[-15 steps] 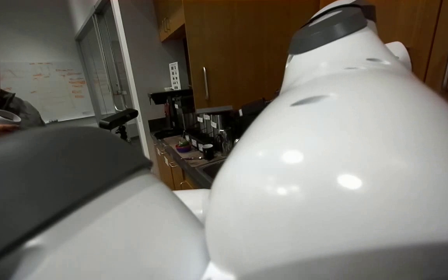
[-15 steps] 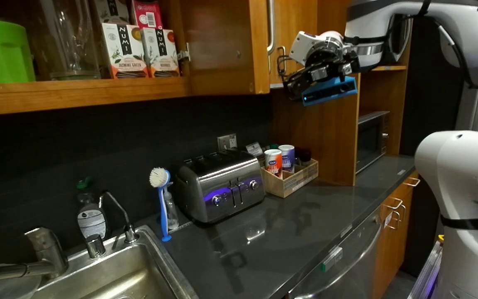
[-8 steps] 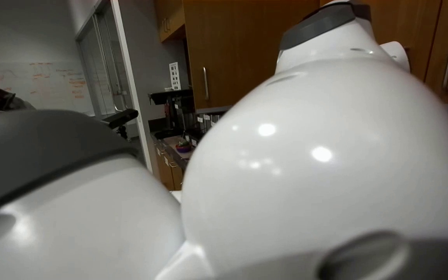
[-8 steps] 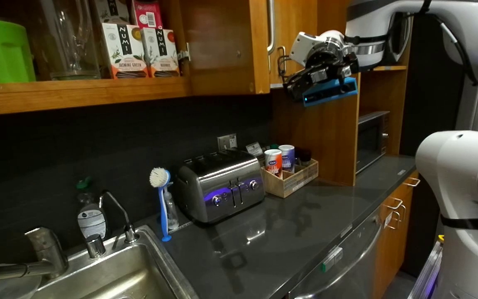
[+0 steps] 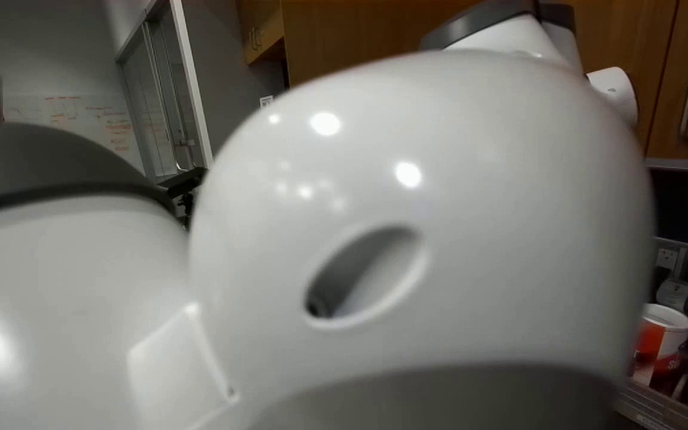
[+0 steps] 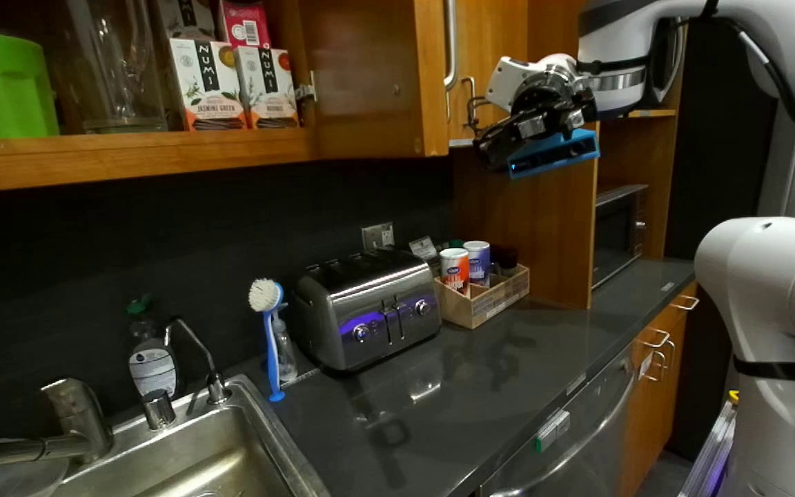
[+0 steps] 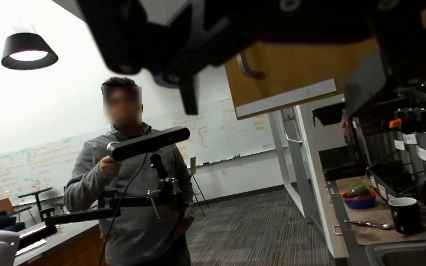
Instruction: Open the second cabinet door from the left
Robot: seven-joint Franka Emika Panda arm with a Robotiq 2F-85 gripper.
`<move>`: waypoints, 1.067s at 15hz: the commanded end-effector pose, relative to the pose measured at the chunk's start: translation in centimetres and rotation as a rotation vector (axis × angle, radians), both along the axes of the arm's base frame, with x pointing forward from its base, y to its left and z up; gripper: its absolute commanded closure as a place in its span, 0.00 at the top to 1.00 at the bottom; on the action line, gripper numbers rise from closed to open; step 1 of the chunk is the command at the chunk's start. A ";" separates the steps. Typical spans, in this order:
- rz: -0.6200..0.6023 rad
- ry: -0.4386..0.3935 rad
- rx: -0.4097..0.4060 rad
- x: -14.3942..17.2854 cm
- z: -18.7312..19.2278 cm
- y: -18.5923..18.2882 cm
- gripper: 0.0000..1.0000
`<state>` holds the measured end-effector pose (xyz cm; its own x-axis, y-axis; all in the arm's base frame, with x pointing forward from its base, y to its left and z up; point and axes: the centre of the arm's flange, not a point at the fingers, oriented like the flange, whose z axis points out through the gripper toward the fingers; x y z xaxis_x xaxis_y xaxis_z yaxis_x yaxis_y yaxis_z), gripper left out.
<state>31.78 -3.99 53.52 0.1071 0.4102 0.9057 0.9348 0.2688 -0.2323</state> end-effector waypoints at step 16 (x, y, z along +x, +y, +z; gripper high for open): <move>-0.171 -0.012 -0.101 -0.7 0.2 1.7 1.00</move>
